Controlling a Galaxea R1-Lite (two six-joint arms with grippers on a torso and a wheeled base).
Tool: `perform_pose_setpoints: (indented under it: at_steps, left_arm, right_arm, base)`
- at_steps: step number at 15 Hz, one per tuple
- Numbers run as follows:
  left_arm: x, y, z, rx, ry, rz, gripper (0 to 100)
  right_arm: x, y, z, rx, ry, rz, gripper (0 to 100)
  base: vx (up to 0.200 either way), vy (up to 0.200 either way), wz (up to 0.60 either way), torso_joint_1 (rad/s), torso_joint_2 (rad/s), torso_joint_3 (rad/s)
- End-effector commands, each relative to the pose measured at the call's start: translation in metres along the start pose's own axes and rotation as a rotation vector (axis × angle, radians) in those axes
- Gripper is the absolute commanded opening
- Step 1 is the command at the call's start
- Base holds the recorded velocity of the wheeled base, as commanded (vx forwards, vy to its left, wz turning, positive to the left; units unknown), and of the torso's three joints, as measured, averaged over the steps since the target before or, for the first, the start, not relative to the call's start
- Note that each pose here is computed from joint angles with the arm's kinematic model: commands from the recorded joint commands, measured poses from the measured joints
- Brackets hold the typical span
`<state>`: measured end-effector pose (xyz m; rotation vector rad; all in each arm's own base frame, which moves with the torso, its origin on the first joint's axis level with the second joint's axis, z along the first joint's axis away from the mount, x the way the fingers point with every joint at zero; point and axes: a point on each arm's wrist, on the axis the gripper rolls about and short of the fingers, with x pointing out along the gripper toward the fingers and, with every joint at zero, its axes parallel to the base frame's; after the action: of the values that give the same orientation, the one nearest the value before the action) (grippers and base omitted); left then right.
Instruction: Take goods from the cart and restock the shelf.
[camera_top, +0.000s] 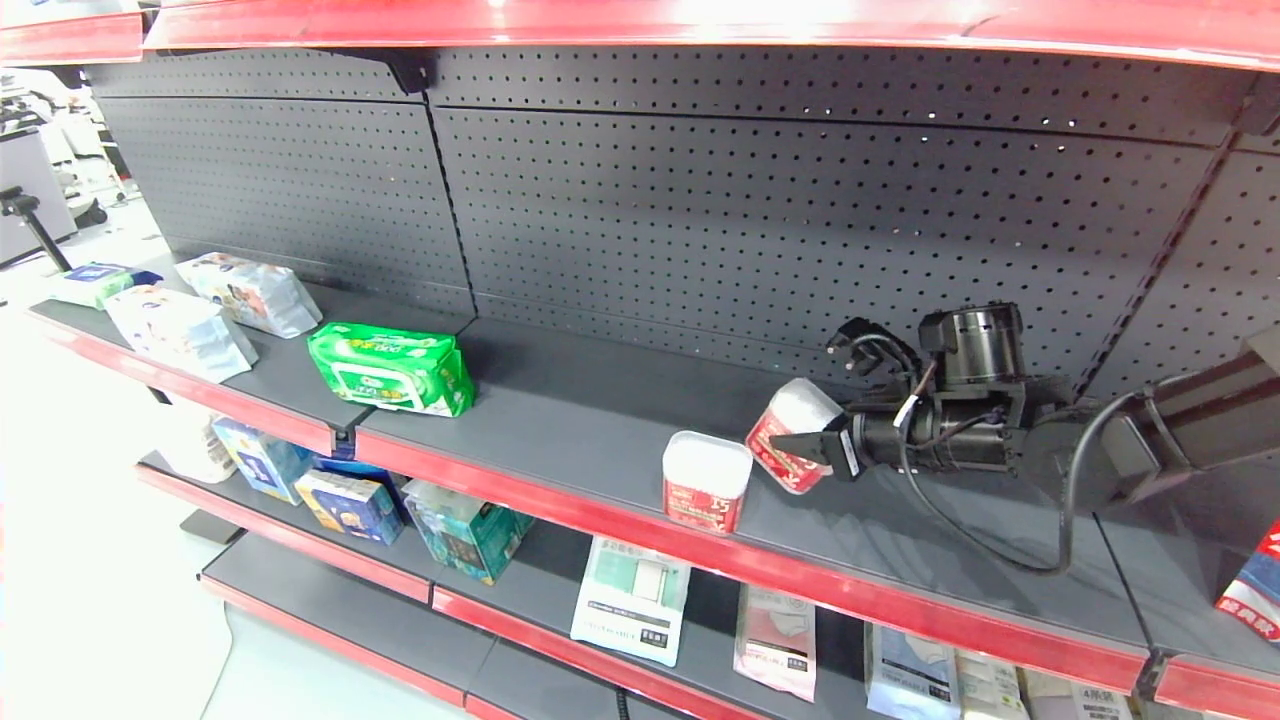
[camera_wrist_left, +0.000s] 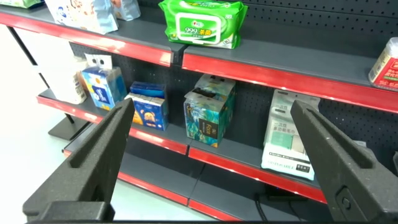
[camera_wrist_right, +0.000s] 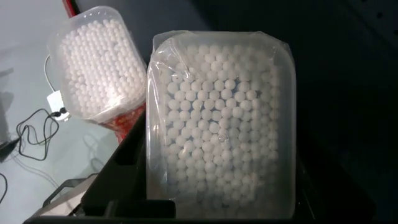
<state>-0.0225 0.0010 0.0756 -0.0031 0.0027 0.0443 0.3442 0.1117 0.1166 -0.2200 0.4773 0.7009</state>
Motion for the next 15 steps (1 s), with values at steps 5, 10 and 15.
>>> perform_pose_setpoints:
  at_steps: [5, 10, 15]
  left_arm:
    - [0.000, 0.000, 0.000, 0.000, -0.001, 0.002, 100]
    - [0.000, 0.000, 0.000, 0.000, -0.001, 0.000, 100]
    - [0.000, 0.000, 0.000, 0.000, -0.001, 0.000, 100]
  right_arm:
    - [0.036, -0.024, 0.012, -0.070, -0.058, 0.020, 0]
    - [0.031, -0.045, 0.004, -0.180, -0.044, -0.035, 0]
    - [0.028, -0.039, -0.004, -0.201, -0.013, -0.022, 0]
  base:
    - [0.000, 0.000, 0.00, 0.000, 0.00, 0.000]
    - [0.000, 0.000, 0.00, 0.000, 0.00, 0.000]
    - [0.000, 0.000, 0.00, 0.000, 0.00, 0.000]
